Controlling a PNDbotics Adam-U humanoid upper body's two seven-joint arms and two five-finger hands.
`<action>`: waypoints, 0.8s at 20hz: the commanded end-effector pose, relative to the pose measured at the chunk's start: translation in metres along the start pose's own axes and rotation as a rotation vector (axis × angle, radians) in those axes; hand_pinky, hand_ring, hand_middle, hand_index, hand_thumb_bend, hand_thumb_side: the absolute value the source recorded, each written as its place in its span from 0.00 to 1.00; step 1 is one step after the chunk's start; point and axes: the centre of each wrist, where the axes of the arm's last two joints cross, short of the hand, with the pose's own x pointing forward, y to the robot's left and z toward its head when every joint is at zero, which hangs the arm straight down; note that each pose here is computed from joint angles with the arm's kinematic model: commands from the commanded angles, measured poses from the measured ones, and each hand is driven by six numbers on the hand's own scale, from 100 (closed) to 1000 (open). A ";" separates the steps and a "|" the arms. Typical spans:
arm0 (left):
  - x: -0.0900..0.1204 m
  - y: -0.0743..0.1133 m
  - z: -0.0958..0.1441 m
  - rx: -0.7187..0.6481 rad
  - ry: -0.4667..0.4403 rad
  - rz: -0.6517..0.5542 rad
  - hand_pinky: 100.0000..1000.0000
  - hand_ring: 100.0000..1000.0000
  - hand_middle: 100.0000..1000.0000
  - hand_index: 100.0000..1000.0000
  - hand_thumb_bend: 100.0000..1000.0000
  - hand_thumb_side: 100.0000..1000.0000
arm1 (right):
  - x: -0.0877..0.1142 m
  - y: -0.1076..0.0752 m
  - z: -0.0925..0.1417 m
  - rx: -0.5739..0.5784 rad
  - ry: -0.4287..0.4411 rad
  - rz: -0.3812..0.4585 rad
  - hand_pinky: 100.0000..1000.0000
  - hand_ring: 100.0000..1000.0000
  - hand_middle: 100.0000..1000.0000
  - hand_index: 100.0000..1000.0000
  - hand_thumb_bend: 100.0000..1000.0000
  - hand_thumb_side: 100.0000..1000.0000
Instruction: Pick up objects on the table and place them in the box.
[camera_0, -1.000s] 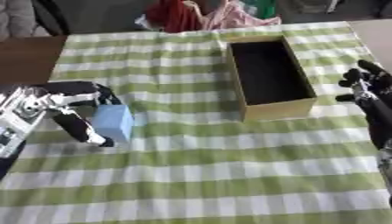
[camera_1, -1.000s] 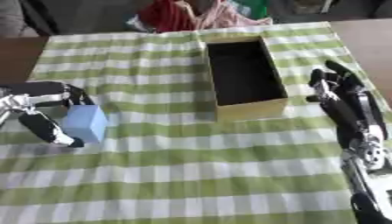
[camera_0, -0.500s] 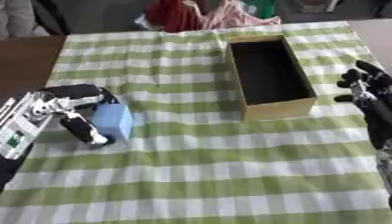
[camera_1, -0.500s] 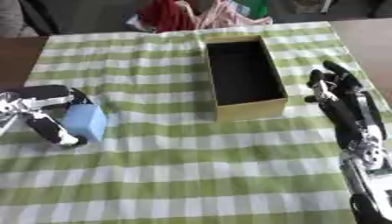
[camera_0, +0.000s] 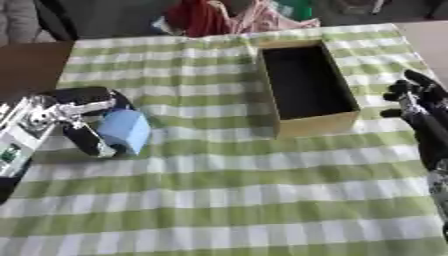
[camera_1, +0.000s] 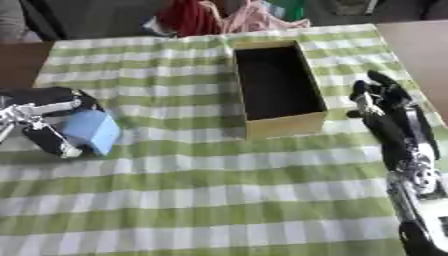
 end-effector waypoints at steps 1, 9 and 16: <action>0.002 0.033 0.020 0.078 0.013 -0.059 0.66 0.59 0.50 0.68 0.19 0.00 | 0.005 -0.003 -0.003 0.004 -0.018 0.022 0.53 0.70 0.63 0.87 0.13 0.38; 0.030 0.076 -0.007 0.238 -0.035 -0.113 0.66 0.59 0.51 0.70 0.20 0.00 | 0.003 0.004 -0.002 0.053 -0.004 0.014 0.53 0.70 0.62 0.87 0.13 0.38; 0.074 0.087 -0.067 0.351 -0.148 -0.096 0.64 0.60 0.52 0.71 0.17 0.01 | 0.001 0.021 -0.003 0.152 0.010 -0.004 0.53 0.70 0.62 0.87 0.12 0.38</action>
